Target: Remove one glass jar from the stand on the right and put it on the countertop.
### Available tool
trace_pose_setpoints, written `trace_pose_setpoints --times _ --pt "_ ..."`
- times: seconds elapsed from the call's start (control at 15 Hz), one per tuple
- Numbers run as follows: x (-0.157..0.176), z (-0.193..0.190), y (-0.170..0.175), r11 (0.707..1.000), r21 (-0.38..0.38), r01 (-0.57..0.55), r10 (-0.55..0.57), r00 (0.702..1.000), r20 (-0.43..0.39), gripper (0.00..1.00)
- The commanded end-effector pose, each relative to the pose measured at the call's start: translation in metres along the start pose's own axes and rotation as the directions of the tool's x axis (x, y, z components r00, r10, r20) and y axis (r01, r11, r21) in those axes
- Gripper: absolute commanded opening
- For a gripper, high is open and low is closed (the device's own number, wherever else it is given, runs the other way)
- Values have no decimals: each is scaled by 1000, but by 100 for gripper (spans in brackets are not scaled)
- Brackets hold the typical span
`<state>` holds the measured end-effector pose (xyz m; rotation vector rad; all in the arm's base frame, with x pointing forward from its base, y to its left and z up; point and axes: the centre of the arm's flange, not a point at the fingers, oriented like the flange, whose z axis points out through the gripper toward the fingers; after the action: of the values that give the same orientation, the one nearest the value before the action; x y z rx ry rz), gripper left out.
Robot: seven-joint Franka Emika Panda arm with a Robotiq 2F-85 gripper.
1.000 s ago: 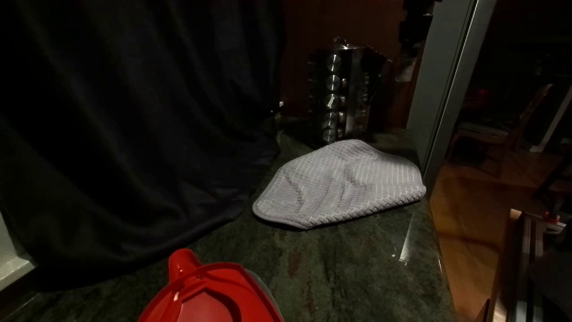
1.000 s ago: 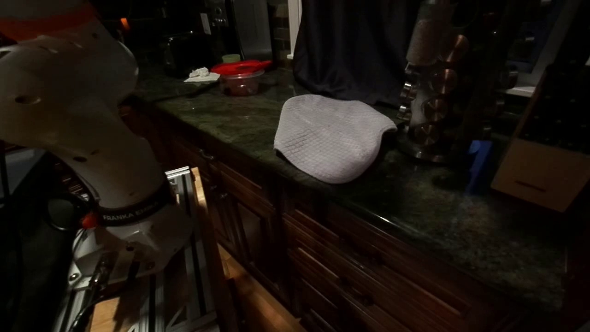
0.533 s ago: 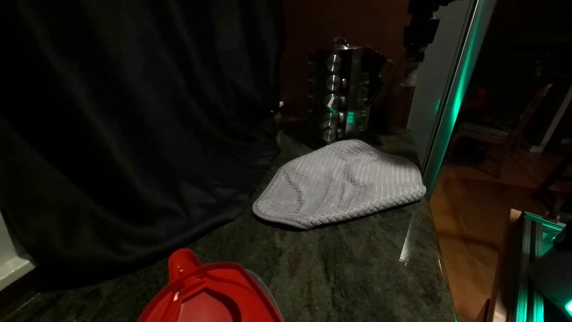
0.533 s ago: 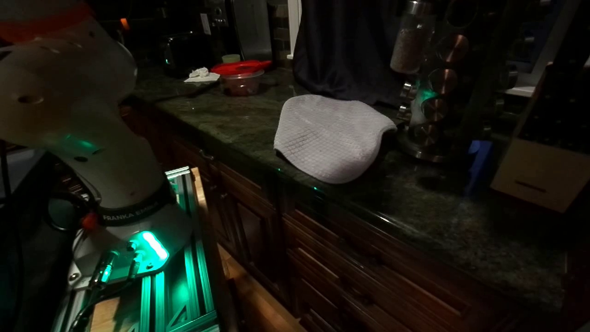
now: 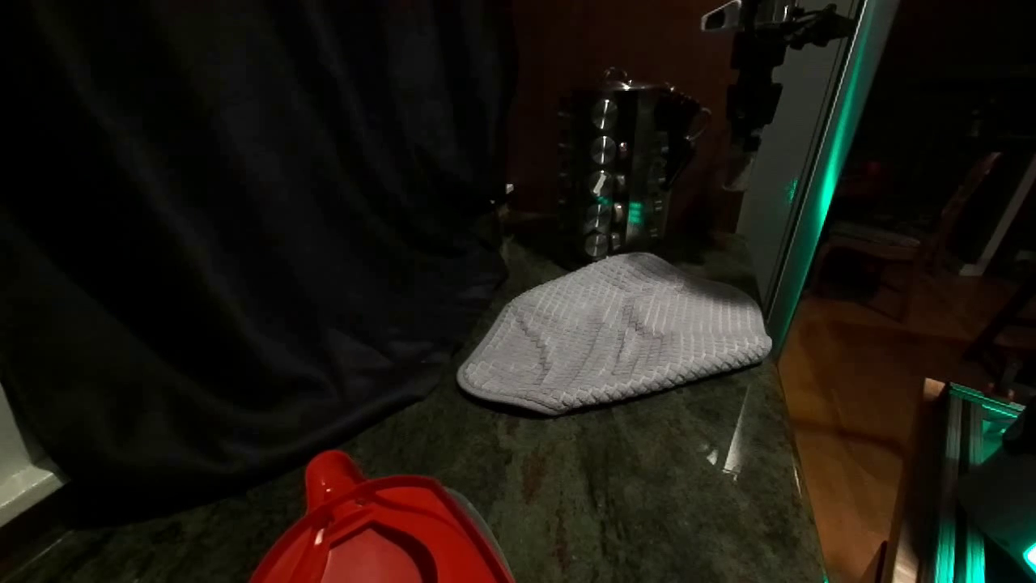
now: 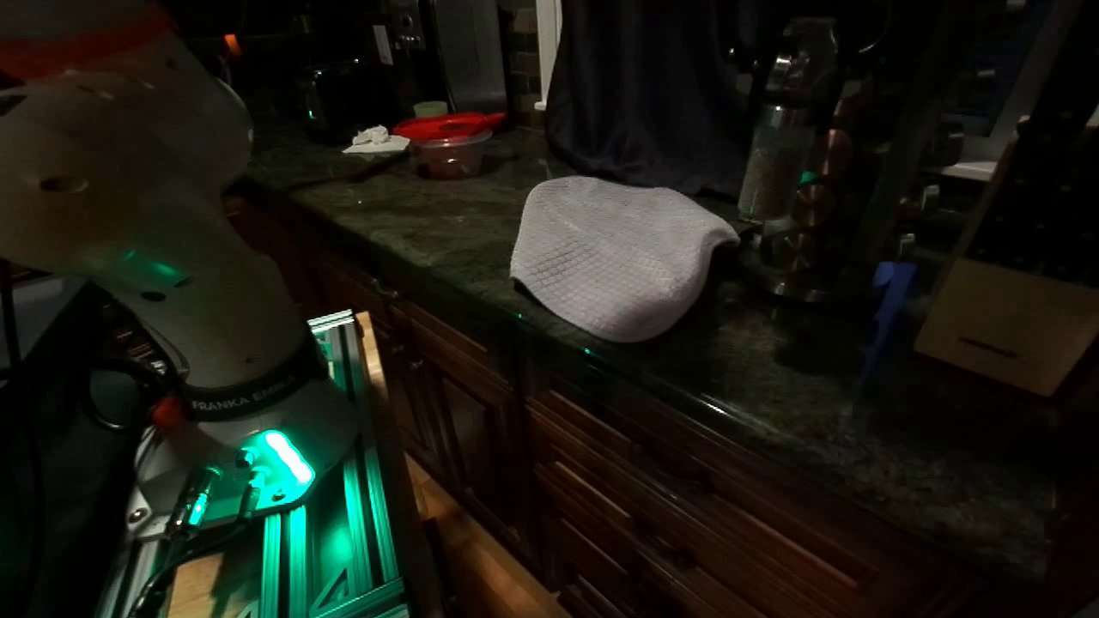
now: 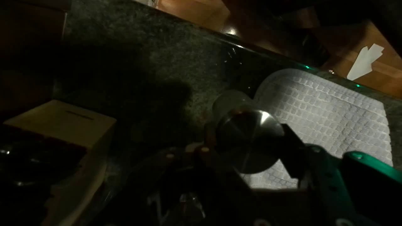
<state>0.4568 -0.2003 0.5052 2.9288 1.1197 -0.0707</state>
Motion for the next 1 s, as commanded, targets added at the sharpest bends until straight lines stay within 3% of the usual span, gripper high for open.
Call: trace_pose_setpoints --times 0.0,0.73,0.93 --pt "-14 36 -2 998 -12 -56 56 998 -9 25" --pt "-13 118 10 986 -80 -143 140 989 -46 25" --pt "-8 135 14 985 -65 -162 160 986 -45 25"
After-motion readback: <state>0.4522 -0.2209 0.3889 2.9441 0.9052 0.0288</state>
